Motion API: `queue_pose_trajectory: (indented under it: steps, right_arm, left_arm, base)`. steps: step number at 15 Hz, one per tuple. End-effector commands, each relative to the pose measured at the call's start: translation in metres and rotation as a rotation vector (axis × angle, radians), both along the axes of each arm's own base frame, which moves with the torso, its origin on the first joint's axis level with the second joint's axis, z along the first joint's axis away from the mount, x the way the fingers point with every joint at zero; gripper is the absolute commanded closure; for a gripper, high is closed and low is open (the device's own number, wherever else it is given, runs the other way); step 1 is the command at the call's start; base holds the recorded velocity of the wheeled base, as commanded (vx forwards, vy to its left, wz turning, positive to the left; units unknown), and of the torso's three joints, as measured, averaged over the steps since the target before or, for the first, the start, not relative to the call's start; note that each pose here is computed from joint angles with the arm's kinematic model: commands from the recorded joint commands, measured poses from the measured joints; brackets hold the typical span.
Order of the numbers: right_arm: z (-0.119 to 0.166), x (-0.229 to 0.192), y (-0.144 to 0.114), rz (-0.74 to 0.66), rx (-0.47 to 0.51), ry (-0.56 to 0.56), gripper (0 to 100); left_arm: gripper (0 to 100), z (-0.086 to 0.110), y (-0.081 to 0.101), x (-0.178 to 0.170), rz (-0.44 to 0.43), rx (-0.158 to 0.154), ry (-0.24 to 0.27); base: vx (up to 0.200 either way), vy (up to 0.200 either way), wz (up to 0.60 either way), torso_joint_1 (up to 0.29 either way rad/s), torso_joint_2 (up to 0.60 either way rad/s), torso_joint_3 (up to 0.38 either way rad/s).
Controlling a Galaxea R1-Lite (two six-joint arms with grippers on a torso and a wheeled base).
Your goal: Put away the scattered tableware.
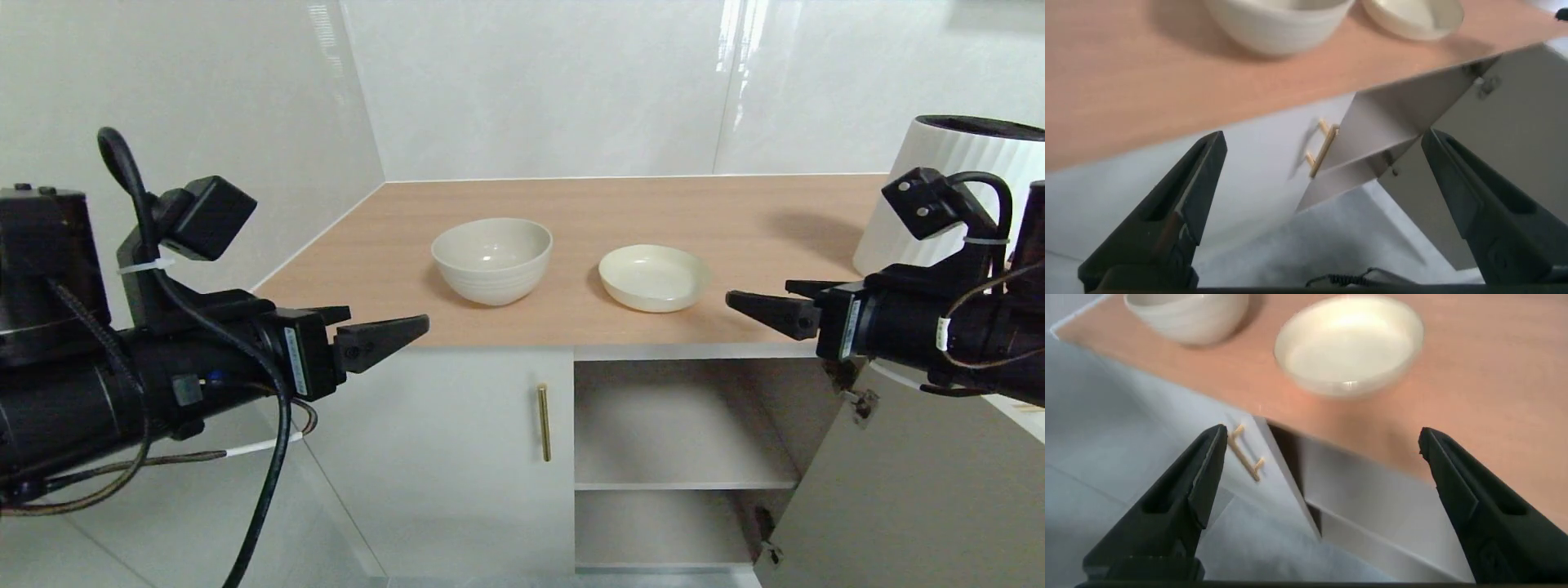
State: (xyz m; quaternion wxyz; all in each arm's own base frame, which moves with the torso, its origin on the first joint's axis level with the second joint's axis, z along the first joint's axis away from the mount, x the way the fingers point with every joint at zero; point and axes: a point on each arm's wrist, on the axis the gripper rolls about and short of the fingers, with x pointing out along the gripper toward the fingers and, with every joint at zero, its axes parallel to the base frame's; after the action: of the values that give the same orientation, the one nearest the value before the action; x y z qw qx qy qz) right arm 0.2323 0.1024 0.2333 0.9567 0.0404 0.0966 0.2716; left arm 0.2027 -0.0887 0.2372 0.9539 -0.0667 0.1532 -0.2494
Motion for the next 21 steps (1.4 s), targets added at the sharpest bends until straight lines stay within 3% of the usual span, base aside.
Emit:
queue_pose_trajectory:
  steps: [1,3,4,6,7,8,10,11,12,13,15,21]
  right_arm:
    - [0.020,0.036,0.013,-0.056,-0.033,0.069,0]
    - [0.046,0.057,0.020,-0.145,-0.038,0.149,0]
    - [0.048,0.062,0.022,-0.195,-0.032,0.202,0]
    - [0.040,0.068,0.023,-0.272,0.016,0.256,0]
    - [0.035,0.075,0.024,-0.317,0.009,0.263,0]
    - [0.038,0.079,0.022,-0.377,0.006,0.243,0]
    - [0.036,0.082,0.024,-0.420,-0.003,0.239,0]
    - [0.036,0.082,0.024,-0.420,-0.001,0.238,0]
    - [0.036,0.081,0.024,-0.423,0.007,0.236,0]
    - [0.037,0.081,0.024,-0.422,0.013,0.234,0]
    - [0.036,0.080,0.025,-0.421,0.013,0.235,0]
    - [0.036,0.079,0.028,-0.409,0.010,0.236,0]
  left_arm:
    - [0,0.018,-0.002,0.036,0.050,0.015,0.041]
    - [0,0.032,-0.001,0.055,0.086,0.031,0.102]
    - [0,0.038,-0.002,0.062,0.102,0.006,0.121]
    - [0,0.044,-0.006,0.080,0.143,-0.098,0.154]
    - [0,0.041,-0.008,0.089,0.190,-0.102,0.175]
    - [0,0.036,-0.011,0.098,0.268,-0.073,0.179]
    - [0,0.025,-0.021,0.118,0.378,-0.046,0.195]
    - [0,0.023,-0.025,0.121,0.385,-0.070,0.207]
    - [0,0.024,-0.032,0.125,0.387,-0.120,0.221]
    - [0,0.023,-0.037,0.132,0.421,-0.128,0.236]
    - [0,0.021,-0.041,0.138,0.454,-0.118,0.224]
    - [0,0.006,-0.055,0.156,0.440,-0.102,0.243]
  base:
    - [0.000,0.000,0.00,0.000,0.00,0.000]
    - [0.000,0.000,0.00,0.000,0.00,0.000]
    - [0.000,0.000,0.00,0.000,0.00,0.000]
    - [0.000,0.000,0.00,0.000,0.00,0.000]
    - [0.000,0.000,0.00,0.000,0.00,0.000]
    - [0.000,0.000,0.00,0.000,0.00,0.000]
    - [0.000,0.000,0.00,0.000,0.00,0.000]
    - [0.000,0.000,0.00,0.000,0.00,0.000]
    - [0.000,0.000,0.00,0.000,0.00,0.000]
    - [0.000,0.000,0.00,0.000,0.00,0.000]
    - [0.000,0.000,0.00,0.000,0.00,0.000]
    - [0.000,0.000,0.00,0.000,0.00,0.000]
